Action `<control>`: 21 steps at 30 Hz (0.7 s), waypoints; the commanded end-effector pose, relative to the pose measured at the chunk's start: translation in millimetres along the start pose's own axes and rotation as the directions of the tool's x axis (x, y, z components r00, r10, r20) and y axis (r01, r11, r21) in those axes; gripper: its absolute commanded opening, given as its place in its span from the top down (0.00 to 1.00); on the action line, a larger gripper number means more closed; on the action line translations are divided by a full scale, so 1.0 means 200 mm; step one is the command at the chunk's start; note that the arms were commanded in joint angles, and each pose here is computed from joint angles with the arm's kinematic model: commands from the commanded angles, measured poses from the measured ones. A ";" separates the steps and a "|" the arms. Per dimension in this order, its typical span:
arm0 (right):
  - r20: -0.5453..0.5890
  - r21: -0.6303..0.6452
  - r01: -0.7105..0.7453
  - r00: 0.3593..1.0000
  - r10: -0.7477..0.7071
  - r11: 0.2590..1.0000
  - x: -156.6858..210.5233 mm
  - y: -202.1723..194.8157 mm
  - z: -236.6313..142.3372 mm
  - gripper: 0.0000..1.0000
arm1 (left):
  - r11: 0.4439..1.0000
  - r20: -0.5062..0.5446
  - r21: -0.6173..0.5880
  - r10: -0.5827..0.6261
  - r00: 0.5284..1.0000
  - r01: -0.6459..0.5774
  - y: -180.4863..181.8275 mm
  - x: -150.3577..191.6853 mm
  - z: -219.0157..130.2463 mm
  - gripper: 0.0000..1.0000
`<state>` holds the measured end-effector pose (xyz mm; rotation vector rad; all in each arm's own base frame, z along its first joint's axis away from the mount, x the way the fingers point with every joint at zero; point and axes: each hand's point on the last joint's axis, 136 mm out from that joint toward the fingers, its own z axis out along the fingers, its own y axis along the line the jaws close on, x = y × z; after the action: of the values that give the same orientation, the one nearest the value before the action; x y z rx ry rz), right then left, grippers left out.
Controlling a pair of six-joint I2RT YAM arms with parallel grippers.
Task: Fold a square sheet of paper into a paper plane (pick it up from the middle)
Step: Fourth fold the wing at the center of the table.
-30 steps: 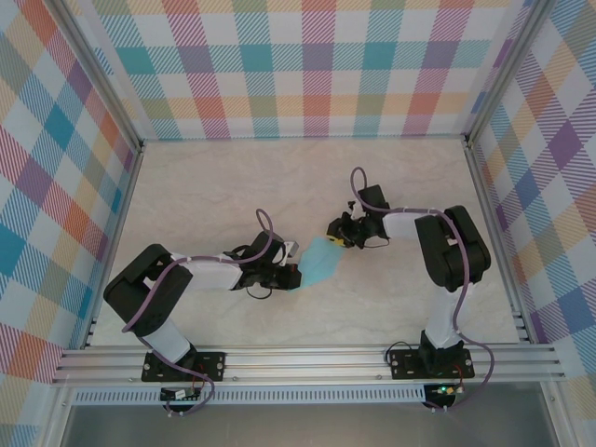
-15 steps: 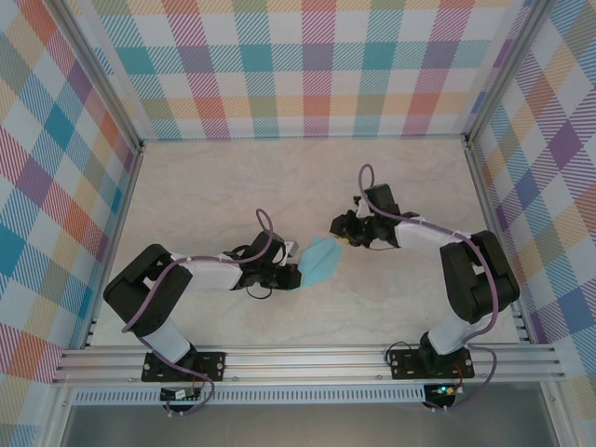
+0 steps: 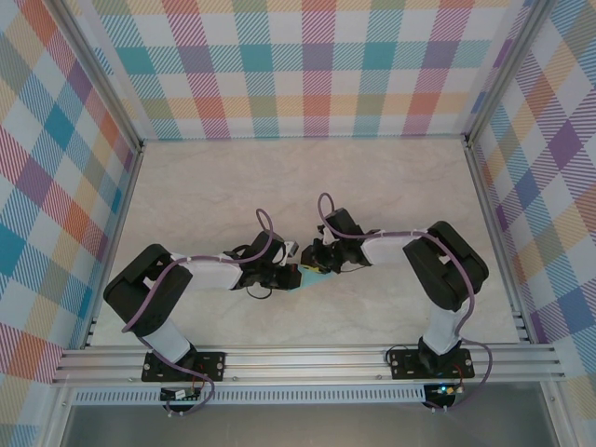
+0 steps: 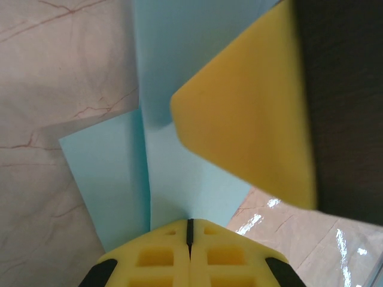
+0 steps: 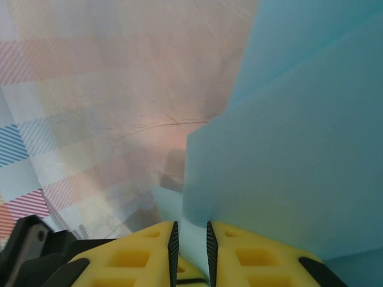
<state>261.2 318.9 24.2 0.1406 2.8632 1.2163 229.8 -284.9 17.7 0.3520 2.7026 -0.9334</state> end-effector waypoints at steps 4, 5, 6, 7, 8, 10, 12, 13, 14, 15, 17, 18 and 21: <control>0.040 0.167 -0.041 0.999 0.035 0.985 -0.02 -0.21 0.02 0.78 | 0.986 -0.117 -0.160 -0.068 0.991 0.049 0.19 0.20 0.01 0.96; 0.047 0.175 -0.049 0.998 0.041 0.983 -0.03 -0.23 0.02 0.78 | 0.985 -0.122 -0.163 -0.070 0.990 0.049 0.20 0.21 0.01 0.96; 0.055 0.183 -0.057 0.997 0.047 0.982 -0.05 -0.25 0.02 0.78 | 0.985 -0.123 -0.166 -0.070 0.990 0.049 0.20 0.21 0.01 0.97; 0.064 0.195 -0.067 0.996 0.055 0.979 -0.06 -0.27 0.01 0.78 | 0.984 -0.123 -0.170 -0.071 0.990 0.049 0.21 0.22 0.01 0.96; 0.076 0.203 -0.082 0.995 0.068 0.976 -0.08 -0.29 0.00 0.78 | 0.984 -0.125 -0.173 -0.071 0.990 0.049 0.21 0.22 0.01 0.96; 0.100 0.203 -0.104 0.991 0.085 0.974 -0.12 -0.32 -0.03 0.78 | 0.983 -0.131 -0.177 -0.071 0.989 0.047 0.22 0.23 0.01 0.97; 0.114 0.194 -0.117 0.989 0.096 0.974 -0.16 -0.31 -0.06 0.78 | 0.983 -0.131 -0.178 -0.070 0.989 0.046 0.22 0.24 0.00 0.97; 0.130 0.210 -0.123 0.987 0.097 0.970 -0.19 -0.32 -0.08 0.77 | 0.983 -0.133 -0.179 -0.071 0.989 0.046 0.22 0.24 0.00 0.97; 0.140 0.234 -0.133 0.985 0.102 0.963 -0.21 -0.34 -0.10 0.77 | 0.983 -0.133 -0.180 -0.073 0.989 0.048 0.23 0.25 0.00 0.96; 0.148 0.260 -0.141 0.983 0.105 0.955 -0.23 -0.35 -0.12 0.77 | 0.982 -0.136 -0.182 -0.072 0.988 0.047 0.23 0.25 0.00 0.97; 0.164 0.285 -0.163 0.979 0.120 0.944 -0.27 -0.38 -0.15 0.76 | 0.981 -0.136 -0.186 -0.071 0.988 0.045 0.24 0.25 0.00 0.97; 0.176 0.298 -0.180 0.975 0.132 0.938 -0.29 -0.41 -0.16 0.76 | 0.981 -0.137 -0.188 -0.072 0.988 0.045 0.24 0.26 0.00 0.97; 0.205 0.331 -0.229 0.964 0.167 0.915 -0.34 -0.48 -0.20 0.76 | 0.981 -0.139 -0.189 -0.071 0.988 0.044 0.24 0.26 0.00 0.97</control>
<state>318.5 266.3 18.1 0.3948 2.8598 0.9764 229.3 -284.1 17.3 0.3520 2.7036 -0.9306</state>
